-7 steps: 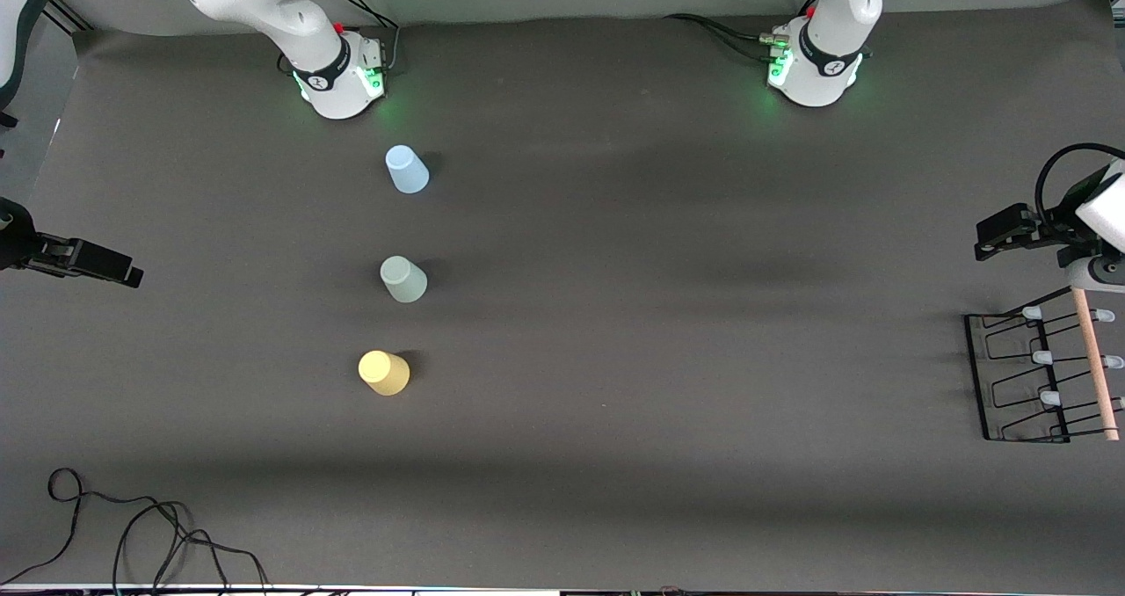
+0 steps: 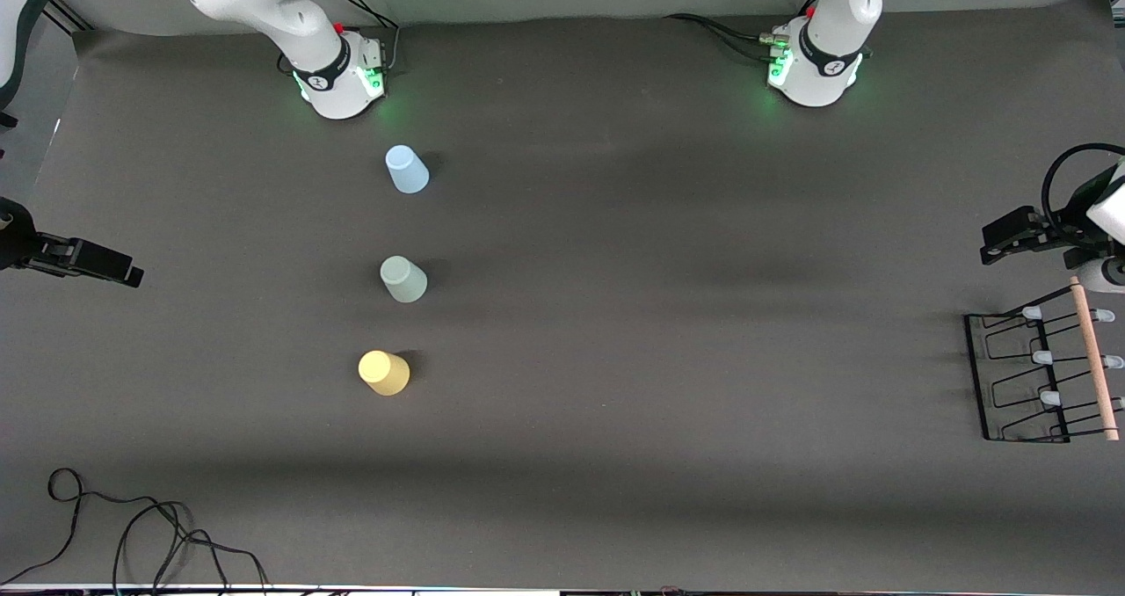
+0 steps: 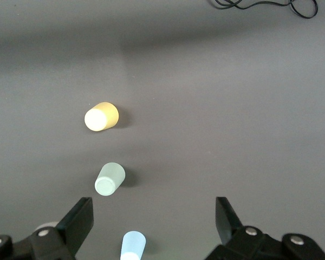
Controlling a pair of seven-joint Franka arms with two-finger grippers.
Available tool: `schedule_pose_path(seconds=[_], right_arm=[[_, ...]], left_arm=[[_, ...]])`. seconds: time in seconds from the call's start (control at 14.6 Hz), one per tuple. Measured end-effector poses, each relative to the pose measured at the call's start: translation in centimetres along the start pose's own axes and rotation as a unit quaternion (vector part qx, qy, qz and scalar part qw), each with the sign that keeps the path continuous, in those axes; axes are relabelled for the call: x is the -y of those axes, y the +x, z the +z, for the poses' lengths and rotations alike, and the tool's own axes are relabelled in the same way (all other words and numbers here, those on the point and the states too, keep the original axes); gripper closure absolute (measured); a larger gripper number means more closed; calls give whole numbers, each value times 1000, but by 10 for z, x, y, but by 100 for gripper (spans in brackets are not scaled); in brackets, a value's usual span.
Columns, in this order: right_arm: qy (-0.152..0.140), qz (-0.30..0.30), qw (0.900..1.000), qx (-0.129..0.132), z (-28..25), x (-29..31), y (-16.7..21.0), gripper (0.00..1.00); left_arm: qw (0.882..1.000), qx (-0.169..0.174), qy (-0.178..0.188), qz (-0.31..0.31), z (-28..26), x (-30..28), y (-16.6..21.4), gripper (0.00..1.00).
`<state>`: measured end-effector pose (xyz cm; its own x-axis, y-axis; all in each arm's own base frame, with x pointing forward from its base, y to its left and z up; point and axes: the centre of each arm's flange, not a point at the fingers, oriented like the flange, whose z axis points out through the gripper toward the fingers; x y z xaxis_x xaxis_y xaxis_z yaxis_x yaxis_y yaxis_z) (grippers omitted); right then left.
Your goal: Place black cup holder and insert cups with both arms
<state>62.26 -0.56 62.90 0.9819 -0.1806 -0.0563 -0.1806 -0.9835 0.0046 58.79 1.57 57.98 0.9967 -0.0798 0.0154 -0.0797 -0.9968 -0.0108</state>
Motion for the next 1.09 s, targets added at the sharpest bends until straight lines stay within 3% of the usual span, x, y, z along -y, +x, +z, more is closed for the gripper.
schedule_pose_path(seconds=[0.48,0.75,1.09], right_arm=[[0,0,1000,0,0,0,0,0],[0,0,1000,0,0,0,0,0],[0,0,1000,0,0,0,0,0]], left_arm=[[1000,-3,1,-13,10,16,5,0],[999,-15,8,-43,47,67,21,0],[1000,-13,18,-21,115,154,30,0]])
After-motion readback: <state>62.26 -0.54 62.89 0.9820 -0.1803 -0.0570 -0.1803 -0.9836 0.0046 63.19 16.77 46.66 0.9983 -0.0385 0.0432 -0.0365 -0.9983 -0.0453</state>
